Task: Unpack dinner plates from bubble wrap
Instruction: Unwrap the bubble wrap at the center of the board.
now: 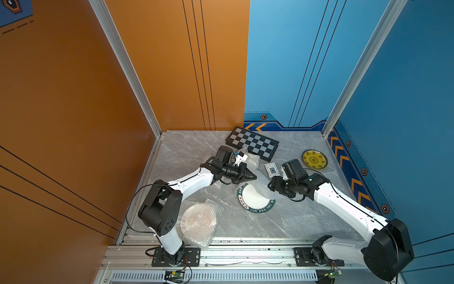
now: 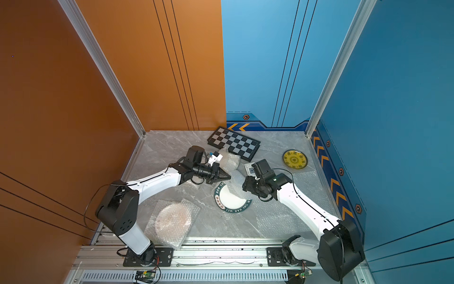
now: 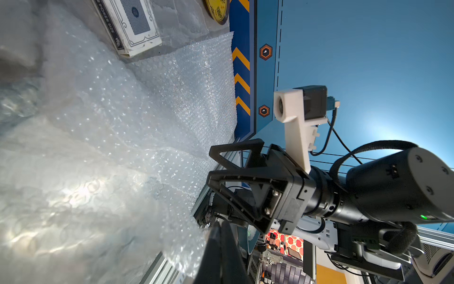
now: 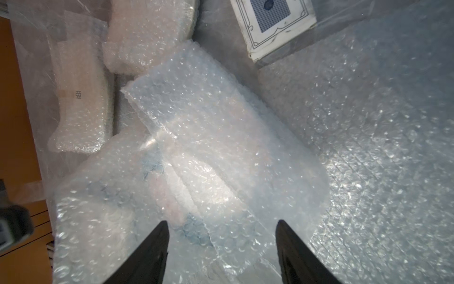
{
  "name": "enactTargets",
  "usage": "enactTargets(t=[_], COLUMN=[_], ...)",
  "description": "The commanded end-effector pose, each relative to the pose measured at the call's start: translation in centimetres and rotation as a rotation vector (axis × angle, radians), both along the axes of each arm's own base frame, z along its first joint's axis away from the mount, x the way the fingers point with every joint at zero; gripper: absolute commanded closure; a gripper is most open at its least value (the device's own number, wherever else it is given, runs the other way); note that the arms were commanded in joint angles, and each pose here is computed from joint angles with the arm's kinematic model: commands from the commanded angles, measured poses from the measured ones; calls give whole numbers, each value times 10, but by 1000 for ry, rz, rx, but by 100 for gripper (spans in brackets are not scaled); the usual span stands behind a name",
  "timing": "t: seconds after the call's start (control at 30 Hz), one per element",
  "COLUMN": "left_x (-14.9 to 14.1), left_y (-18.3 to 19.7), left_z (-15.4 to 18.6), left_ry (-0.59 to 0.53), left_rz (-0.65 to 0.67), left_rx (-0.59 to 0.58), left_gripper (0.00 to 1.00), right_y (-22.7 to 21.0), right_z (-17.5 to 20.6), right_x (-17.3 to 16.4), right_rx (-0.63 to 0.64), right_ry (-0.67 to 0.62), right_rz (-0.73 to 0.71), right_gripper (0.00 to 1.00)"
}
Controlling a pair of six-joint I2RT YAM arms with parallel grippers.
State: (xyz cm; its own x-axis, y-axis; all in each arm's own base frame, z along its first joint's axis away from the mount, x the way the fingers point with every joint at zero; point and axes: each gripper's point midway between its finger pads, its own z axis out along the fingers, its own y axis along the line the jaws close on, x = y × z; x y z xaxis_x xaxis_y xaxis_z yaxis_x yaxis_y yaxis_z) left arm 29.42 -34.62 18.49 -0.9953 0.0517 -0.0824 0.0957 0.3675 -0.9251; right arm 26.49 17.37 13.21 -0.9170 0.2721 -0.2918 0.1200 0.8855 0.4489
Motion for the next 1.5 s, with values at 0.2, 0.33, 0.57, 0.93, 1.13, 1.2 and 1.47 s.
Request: enactTargets(t=[0.2,0.33,0.57,0.93,1.13,1.2,1.47], left_x=[-11,-11,-16,-30,-44,-45,-46], left_y=[-7,-6,3,11,15,15,16], left_z=[4,-1,-24,-42,-66,-68,-75], left_ry=[-3,0,27,44,79,84,97], left_rz=[-54,-58,-33,-23,-21,-21,-21], left_rx=[11,30,71,124,153,155,167], left_gripper=[100,100,100,100,100,100,100], right_y=[54,76,76,35,21,31,77], right_z=[-16,-47,-97,-51,-56,-60,-75], right_x=[-9,-9,-17,-17,-16,-17,-29], right_rx=[61,-13,-122,-57,53,60,75], right_ry=[-14,19,68,-11,32,41,52], right_rz=[200,265,266,121,17,37,137], right_gripper=[32,34,39,42,84,91,96])
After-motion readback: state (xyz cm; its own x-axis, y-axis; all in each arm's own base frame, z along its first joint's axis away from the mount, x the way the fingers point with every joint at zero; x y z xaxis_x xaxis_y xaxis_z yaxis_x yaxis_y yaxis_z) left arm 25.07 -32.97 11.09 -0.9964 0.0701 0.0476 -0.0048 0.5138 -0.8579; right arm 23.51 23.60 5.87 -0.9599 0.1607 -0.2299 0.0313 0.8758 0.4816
